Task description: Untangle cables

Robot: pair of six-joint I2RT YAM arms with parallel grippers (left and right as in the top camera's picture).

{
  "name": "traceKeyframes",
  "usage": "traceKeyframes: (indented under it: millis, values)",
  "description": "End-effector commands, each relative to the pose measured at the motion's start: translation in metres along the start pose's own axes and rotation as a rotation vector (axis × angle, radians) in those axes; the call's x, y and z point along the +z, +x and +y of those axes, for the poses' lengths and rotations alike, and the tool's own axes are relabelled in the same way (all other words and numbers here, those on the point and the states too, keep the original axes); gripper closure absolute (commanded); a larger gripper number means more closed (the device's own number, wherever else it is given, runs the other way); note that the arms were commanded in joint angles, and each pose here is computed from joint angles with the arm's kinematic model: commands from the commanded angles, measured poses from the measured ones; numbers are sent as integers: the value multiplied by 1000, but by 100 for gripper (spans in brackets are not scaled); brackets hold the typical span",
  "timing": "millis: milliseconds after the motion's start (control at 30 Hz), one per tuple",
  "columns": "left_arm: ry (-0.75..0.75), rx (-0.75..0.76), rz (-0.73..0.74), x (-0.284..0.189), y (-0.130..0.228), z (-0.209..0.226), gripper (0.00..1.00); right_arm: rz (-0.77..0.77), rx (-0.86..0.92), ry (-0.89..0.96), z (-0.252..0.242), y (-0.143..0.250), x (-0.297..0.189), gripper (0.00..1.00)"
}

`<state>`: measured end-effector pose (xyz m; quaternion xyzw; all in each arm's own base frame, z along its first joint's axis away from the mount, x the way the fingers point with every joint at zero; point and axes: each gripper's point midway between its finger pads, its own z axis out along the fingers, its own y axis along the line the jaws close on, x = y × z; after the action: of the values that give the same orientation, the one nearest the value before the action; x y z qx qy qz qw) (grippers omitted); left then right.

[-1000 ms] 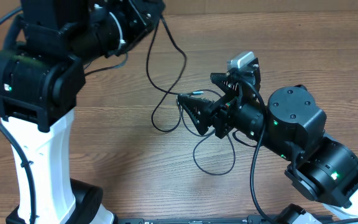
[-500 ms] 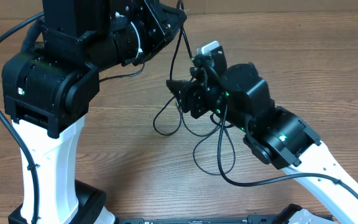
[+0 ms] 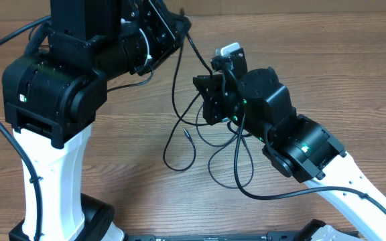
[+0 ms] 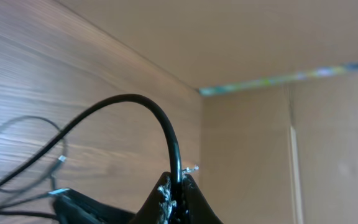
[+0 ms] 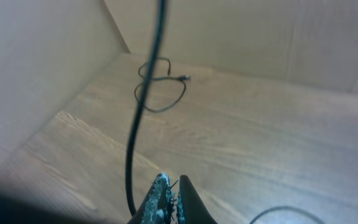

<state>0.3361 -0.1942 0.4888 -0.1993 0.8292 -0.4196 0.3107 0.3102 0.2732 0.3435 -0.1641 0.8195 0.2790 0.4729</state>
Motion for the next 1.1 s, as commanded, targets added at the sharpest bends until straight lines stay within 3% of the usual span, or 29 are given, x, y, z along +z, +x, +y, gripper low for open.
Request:
traceKeyframes:
  millis: [0,167,300,367,400,433,500,700,833,967,1067]
  values:
    - [-146,72,-201,-9,-32,24,93,-17,109,4,1,-6,-17,96]
    - [-465,111,-432,-36,-66,79,93,43,134,-85,17,5,-27,96]
    - [-666,139,-455,-43,-68,114,91,34,163,-166,31,-1,-39,96]
    - [-715,170,-398,-34,-63,125,73,6,207,-184,35,-9,-45,96]
    - [-712,231,-322,-23,-56,125,48,-13,228,-194,37,-14,-49,96]
    - [-702,288,-246,-11,-49,126,30,-29,246,-204,38,-19,-52,96]
    - [-672,350,-135,7,-37,125,10,-58,278,-220,41,-26,-59,96]
    - [-548,361,81,39,-4,119,9,-136,328,-268,48,-47,-73,96]
    - [-427,457,220,45,19,105,4,-214,387,-313,53,-69,-80,96]
    - [-402,442,239,46,23,102,7,-300,406,-239,39,-83,-81,96]
    - [-414,347,207,43,16,104,8,-296,415,-192,30,-79,-78,96]
